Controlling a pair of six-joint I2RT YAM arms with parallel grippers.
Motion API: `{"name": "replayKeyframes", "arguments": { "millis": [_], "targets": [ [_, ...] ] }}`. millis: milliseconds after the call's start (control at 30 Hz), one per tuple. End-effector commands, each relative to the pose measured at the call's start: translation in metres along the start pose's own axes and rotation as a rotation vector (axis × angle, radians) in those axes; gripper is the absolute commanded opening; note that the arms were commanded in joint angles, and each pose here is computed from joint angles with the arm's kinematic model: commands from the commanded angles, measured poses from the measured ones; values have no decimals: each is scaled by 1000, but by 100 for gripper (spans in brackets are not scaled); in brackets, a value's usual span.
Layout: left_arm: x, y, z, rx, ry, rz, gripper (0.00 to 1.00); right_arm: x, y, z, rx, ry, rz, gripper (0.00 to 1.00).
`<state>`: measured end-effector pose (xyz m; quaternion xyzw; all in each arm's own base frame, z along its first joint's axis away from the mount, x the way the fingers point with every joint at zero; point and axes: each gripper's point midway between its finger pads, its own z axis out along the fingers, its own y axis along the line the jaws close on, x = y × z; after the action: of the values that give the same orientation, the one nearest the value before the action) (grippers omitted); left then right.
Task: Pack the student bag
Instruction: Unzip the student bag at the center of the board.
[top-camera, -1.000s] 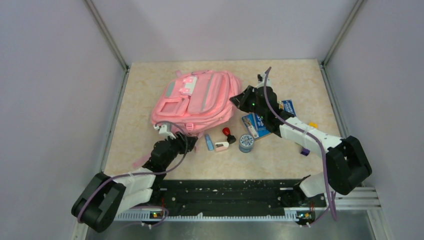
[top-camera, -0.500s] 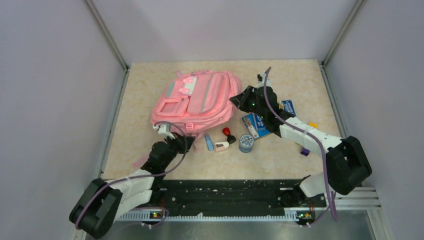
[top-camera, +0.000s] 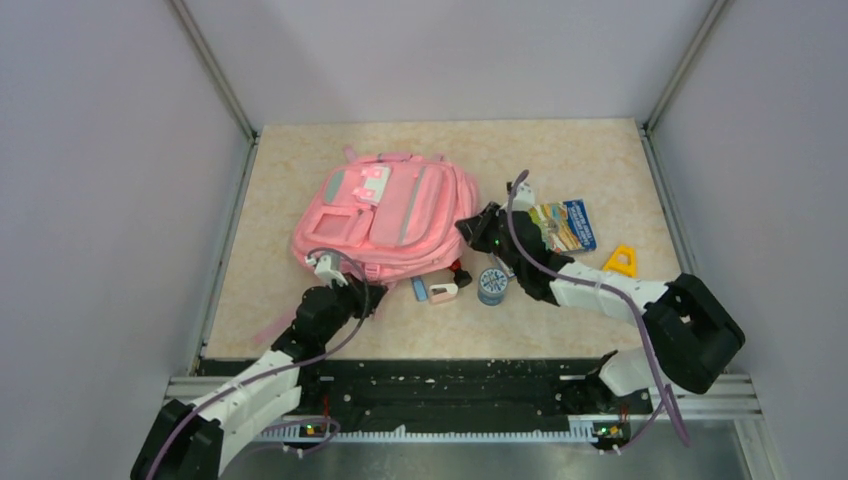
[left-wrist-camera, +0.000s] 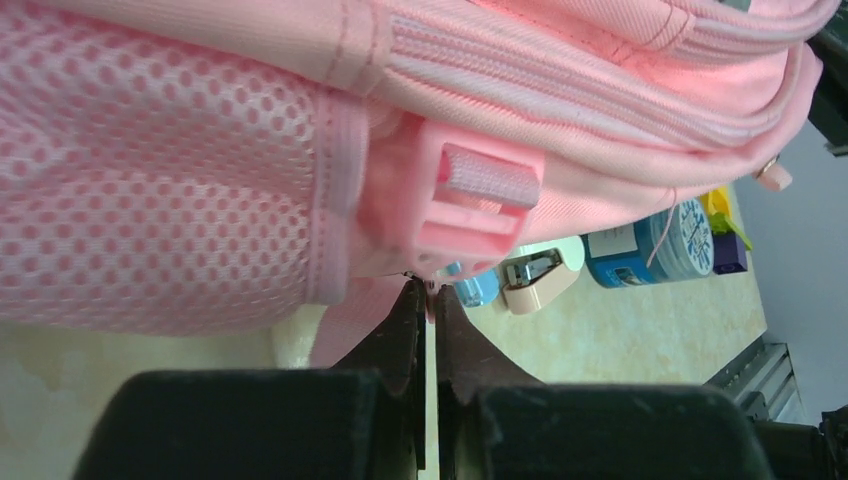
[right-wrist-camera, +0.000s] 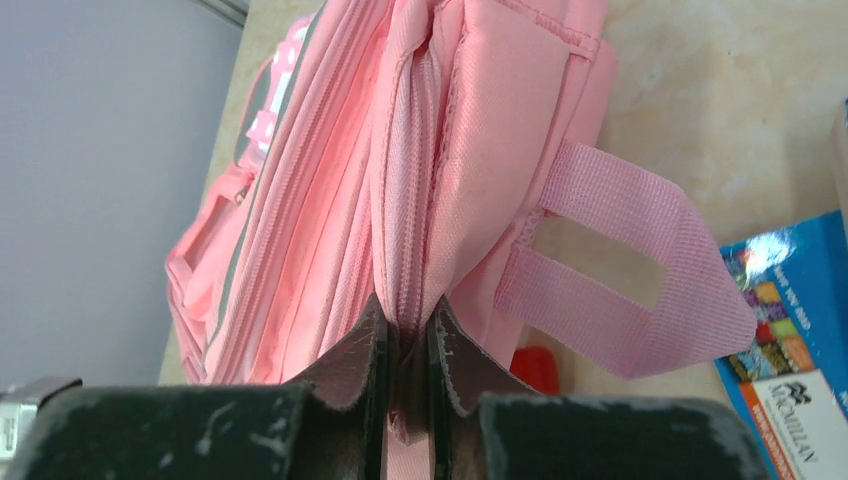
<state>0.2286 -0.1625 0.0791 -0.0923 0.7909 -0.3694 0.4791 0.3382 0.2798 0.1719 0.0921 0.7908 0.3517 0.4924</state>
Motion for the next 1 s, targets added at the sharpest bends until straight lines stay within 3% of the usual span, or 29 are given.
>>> {"name": "replayKeyframes", "arguments": {
  "millis": [0,200,567,733,900,967],
  "targets": [
    [-21,-30,5,69,-21,-42,0,-33,59,-22,-157,-227,68,0],
    [-32,-48,16,115,-24,-52,0,-4,63,-25,-128,-253,87,0],
    [-25,-104,28,238,20,7,0,36,71,0,-129,-167,80,0],
    [-21,-132,33,301,64,65,0,45,67,5,-118,-144,14,0],
    [-17,-132,40,270,88,66,0,52,63,5,-101,-99,-85,0],
    [-21,-127,38,227,83,43,0,50,57,0,-88,-97,-139,8]
  ]
}}
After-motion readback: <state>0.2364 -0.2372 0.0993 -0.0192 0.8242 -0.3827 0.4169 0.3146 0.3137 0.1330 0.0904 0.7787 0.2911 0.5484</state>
